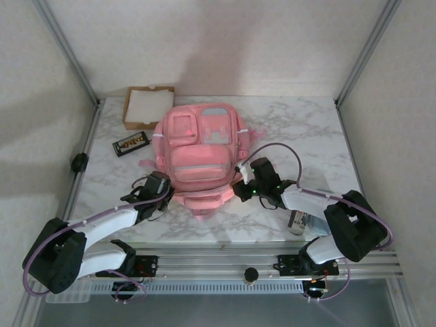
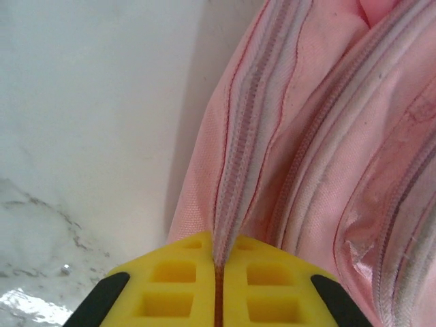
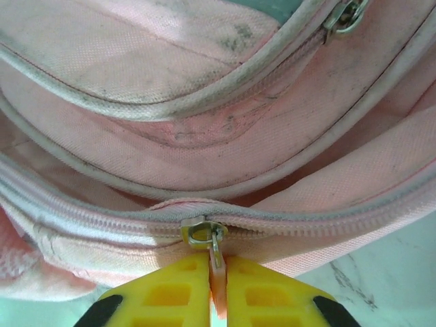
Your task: Pack the student bag
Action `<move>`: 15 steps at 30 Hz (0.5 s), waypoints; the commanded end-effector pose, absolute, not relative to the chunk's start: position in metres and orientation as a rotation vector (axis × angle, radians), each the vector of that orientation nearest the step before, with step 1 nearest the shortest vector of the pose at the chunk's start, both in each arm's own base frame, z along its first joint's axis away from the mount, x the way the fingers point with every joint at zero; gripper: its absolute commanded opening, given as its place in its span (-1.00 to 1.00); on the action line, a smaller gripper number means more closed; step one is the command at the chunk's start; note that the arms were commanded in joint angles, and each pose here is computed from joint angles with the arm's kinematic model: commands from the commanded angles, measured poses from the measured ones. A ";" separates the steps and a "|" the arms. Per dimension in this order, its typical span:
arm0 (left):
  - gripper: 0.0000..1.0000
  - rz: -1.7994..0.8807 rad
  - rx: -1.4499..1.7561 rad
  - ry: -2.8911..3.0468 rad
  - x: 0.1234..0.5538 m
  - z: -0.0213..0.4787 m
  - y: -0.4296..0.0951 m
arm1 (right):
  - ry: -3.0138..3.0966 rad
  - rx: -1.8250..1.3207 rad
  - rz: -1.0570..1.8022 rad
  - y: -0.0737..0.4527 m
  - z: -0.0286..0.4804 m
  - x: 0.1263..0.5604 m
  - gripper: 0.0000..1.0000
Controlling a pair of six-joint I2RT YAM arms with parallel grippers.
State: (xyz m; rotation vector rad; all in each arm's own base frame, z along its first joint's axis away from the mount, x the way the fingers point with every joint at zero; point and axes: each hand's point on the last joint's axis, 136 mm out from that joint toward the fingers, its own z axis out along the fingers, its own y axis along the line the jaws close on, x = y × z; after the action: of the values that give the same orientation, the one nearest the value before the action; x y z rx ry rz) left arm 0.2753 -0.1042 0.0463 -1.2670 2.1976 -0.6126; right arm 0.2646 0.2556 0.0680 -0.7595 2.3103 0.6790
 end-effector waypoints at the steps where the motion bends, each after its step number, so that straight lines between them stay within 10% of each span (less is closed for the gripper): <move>1: -1.00 -0.445 -1.287 2.115 0.282 0.056 -0.061 | 2.303 -0.669 0.633 0.250 0.082 0.277 -0.86; 15: -1.00 -0.168 -1.357 1.998 0.293 0.075 0.052 | 2.368 -0.414 0.499 0.225 0.098 0.327 -1.00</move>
State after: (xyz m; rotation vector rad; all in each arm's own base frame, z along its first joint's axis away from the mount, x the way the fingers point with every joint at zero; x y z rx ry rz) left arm 0.2839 -0.0090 0.0581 -1.3555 2.1287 -0.4485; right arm 0.2878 0.2499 0.0824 -0.5810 2.4059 0.6536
